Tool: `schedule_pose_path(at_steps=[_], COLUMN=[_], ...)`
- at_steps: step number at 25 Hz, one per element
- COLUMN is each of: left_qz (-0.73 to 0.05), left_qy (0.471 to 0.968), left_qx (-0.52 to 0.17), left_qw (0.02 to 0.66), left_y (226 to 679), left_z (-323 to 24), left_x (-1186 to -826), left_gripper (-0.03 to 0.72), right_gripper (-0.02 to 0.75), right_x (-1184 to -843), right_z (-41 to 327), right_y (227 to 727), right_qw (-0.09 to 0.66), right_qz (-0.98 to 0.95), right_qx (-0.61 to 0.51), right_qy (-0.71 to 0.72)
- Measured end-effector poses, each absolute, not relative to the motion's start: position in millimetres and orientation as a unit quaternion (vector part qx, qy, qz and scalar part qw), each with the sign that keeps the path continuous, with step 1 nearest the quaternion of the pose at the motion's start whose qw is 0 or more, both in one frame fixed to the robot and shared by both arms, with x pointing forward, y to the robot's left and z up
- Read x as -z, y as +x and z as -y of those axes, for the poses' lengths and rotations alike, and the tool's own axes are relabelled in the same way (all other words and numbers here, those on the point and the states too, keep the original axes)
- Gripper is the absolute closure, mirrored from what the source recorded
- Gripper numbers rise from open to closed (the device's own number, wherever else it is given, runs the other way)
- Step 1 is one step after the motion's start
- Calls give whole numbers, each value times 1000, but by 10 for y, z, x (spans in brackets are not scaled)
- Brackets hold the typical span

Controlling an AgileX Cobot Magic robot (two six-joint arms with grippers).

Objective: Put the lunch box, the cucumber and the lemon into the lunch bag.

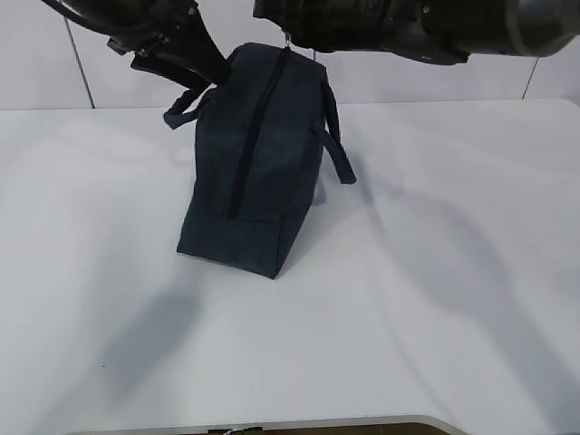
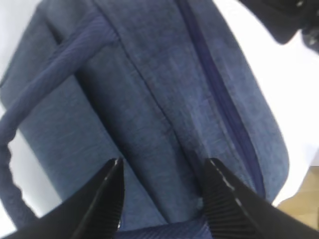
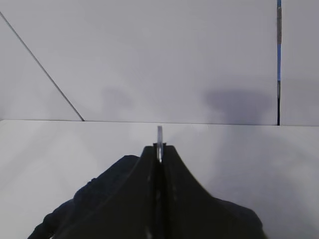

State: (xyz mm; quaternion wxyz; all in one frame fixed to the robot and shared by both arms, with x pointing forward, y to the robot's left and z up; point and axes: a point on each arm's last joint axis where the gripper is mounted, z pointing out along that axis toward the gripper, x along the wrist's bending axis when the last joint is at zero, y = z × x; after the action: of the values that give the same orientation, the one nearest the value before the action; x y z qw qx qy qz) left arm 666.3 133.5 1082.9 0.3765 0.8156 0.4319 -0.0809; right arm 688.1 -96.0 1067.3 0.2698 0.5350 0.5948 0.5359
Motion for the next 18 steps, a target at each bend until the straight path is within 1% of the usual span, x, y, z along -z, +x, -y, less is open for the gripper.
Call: schedule_pose_path(at_steps=[5,13,18], left_qz=[-429,-429,-437], left_qy=[815,806,804], left_qx=[90,90,98], left_qw=[379,398,392], left_y=[6659,6664,6699], left_z=[-1322,-1304,-1294], left_x=[-10841,-10965,-10881], left_gripper=[314,307,283], right_gripper=[733,733,733], right_x=[-10674,-10675,-10675], right_z=[961,960,959], right_y=[6881,6881,6881], right_qw=[271,275,276], right_qz=[-596,-600,-601], right_qx=[-535,-534,-534], right_qy=[534,529,527])
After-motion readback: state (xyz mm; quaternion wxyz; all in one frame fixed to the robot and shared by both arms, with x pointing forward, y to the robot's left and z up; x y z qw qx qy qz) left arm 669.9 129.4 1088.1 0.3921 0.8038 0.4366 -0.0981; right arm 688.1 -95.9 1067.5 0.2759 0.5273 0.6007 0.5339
